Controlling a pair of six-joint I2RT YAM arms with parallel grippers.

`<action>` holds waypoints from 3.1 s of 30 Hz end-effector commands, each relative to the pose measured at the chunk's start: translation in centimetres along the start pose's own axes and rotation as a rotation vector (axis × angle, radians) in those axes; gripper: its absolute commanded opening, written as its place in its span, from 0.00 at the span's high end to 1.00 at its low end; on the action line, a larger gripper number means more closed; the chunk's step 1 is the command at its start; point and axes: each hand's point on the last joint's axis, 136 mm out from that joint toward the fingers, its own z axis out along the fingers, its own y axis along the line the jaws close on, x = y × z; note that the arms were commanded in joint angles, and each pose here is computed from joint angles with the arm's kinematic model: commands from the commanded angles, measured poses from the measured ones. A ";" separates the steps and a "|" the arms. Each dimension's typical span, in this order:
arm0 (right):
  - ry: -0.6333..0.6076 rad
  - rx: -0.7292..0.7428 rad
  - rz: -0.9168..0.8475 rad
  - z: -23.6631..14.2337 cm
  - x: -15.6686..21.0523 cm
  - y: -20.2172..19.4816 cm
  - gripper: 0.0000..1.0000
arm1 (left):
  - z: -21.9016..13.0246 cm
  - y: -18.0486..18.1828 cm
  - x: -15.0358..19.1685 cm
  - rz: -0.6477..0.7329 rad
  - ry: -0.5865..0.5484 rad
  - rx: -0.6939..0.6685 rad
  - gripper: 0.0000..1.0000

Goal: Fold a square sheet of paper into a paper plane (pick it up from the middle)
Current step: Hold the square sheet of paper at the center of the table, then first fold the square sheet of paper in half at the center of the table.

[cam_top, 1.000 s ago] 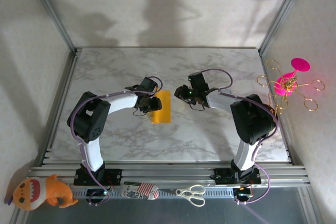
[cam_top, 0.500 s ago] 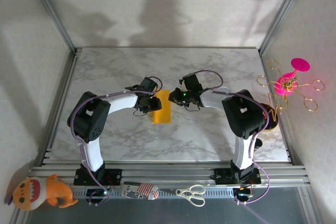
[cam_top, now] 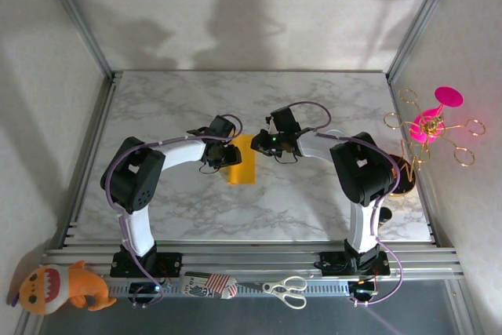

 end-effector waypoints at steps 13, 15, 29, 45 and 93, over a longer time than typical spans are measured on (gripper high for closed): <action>0.111 0.016 -0.023 2.1 2.0 -0.3 0.86 | 5.0 6.5 4.9 0.028 0.140 -0.205 0.55; 0.116 0.019 -0.024 2.2 2.1 -0.4 0.86 | 5.0 6.4 4.8 0.028 0.140 -0.203 0.54; 0.159 0.118 -0.019 2.8 3.0 -2.7 0.87 | 5.5 6.7 5.1 0.040 0.154 -0.215 0.55; 0.256 0.441 0.020 3.1 7.5 -12.3 0.93 | -5.1 0.0 -5.1 -0.006 -0.162 -0.081 0.46; 0.299 0.579 -0.020 2.5 8.2 -15.1 0.97 | 0.2 6.8 0.3 -0.006 0.127 0.002 0.90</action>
